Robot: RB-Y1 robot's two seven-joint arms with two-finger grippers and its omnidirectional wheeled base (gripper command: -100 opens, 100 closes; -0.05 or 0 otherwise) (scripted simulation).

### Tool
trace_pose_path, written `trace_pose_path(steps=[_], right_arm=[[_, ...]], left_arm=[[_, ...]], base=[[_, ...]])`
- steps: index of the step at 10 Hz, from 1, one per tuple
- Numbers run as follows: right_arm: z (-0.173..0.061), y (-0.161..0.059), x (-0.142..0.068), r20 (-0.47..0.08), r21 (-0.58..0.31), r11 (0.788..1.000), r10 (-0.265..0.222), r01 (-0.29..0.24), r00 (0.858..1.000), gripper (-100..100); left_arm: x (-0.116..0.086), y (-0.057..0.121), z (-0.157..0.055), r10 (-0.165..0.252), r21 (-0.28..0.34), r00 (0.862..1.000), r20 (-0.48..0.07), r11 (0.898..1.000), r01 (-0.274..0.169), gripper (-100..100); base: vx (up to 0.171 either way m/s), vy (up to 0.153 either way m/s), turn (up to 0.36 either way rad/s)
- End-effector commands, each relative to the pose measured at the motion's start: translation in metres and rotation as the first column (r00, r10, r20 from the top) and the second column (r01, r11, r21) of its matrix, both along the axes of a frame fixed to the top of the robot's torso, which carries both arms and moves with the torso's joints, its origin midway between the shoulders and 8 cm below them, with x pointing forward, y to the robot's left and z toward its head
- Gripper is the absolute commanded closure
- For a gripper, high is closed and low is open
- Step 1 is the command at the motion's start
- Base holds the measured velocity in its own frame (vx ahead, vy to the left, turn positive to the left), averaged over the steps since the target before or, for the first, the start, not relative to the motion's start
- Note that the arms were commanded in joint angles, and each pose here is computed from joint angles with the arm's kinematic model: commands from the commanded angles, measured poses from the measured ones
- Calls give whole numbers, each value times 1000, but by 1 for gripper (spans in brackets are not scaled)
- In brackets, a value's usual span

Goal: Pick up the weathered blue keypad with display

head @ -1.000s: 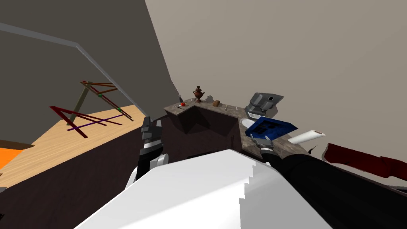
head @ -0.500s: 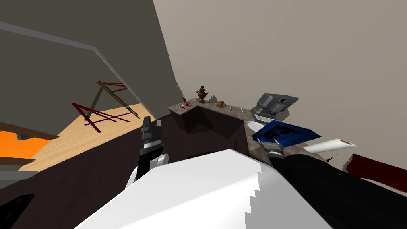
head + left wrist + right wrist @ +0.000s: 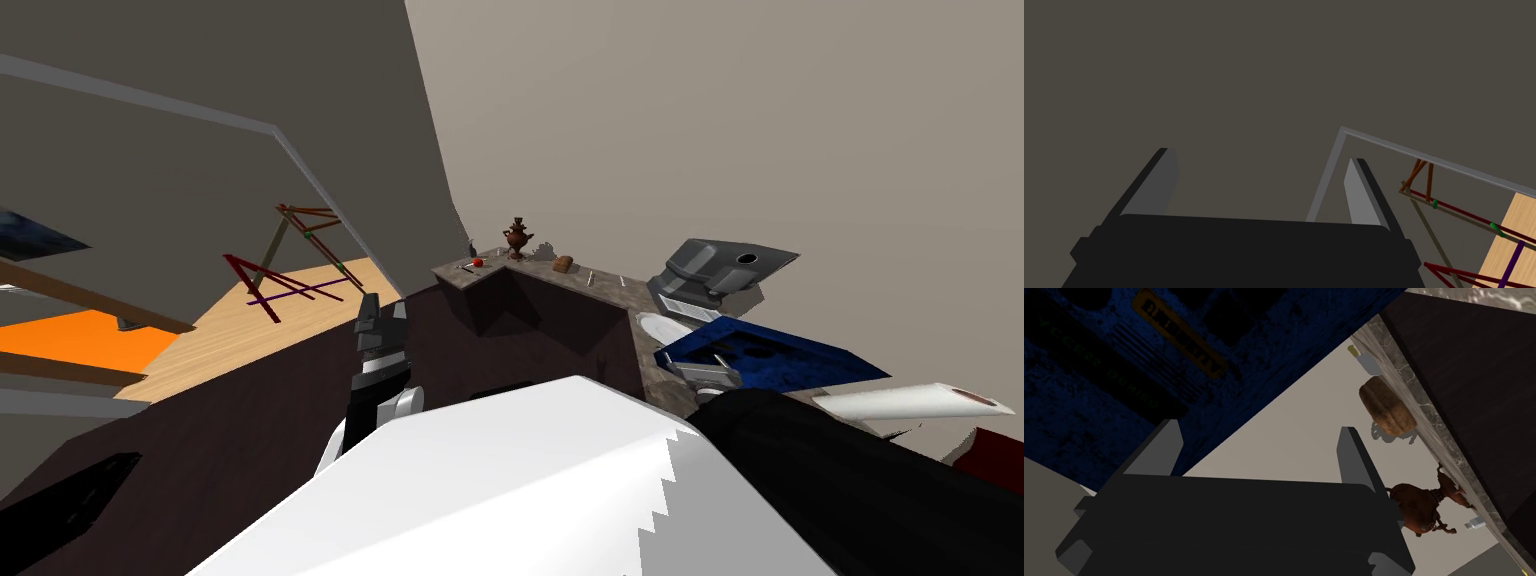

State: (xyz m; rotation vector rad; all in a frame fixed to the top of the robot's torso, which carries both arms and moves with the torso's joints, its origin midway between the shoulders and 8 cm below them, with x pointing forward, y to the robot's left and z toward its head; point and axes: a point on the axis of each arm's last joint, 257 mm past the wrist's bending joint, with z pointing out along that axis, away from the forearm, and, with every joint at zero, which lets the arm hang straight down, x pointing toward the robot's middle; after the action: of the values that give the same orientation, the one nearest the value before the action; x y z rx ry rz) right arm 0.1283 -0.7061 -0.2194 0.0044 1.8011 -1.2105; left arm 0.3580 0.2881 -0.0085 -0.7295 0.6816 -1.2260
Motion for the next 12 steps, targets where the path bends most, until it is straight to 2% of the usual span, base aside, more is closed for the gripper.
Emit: trace_pose_path(steps=[1,2,3,4,7,9,10,11,12], right_arm=[[0,0,0,0,0,1000,0,0,1000,-100],[0,0,0,-3,-3,1000,-1,1,1000,0],[-2,-4,-9,-5,-3,1000,8,-8,1000,-100],[-3,-10,-20,-11,-1,1000,4,-4,1000,-100],[-4,-11,-28,-8,-4,1000,24,-24,1000,-100],[-6,-20,-50,-16,1,1000,24,-24,1000,-100],[-4,-17,-47,-9,-3,999,39,-39,999,-100],[-6,-22,-59,-15,1,999,35,-35,999,-100],[-4,-20,-57,-9,-3,999,47,-47,999,-100]], left_arm=[[0,0,0,0,0,1000,0,1000,0,0],[0,0,0,0,0,1000,0,1000,0,0],[0,0,0,0,0,1000,0,1000,0,0],[0,0,0,0,0,1000,0,1000,0,0],[0,0,0,0,0,1000,0,1000,0,0],[0,0,0,0,0,1000,0,1000,0,0],[0,0,0,0,0,1000,0,1000,0,0],[0,0,0,0,0,1000,0,1000,0,0],[0,0,0,0,0,1000,0,1000,0,0]], base=[[30,2,10],[5,1,-1],[60,-14,-52],[121,-2,-85],[111,11,-33],[128,5,-65],[107,10,-25],[92,28,-39],[71,14,-36]])
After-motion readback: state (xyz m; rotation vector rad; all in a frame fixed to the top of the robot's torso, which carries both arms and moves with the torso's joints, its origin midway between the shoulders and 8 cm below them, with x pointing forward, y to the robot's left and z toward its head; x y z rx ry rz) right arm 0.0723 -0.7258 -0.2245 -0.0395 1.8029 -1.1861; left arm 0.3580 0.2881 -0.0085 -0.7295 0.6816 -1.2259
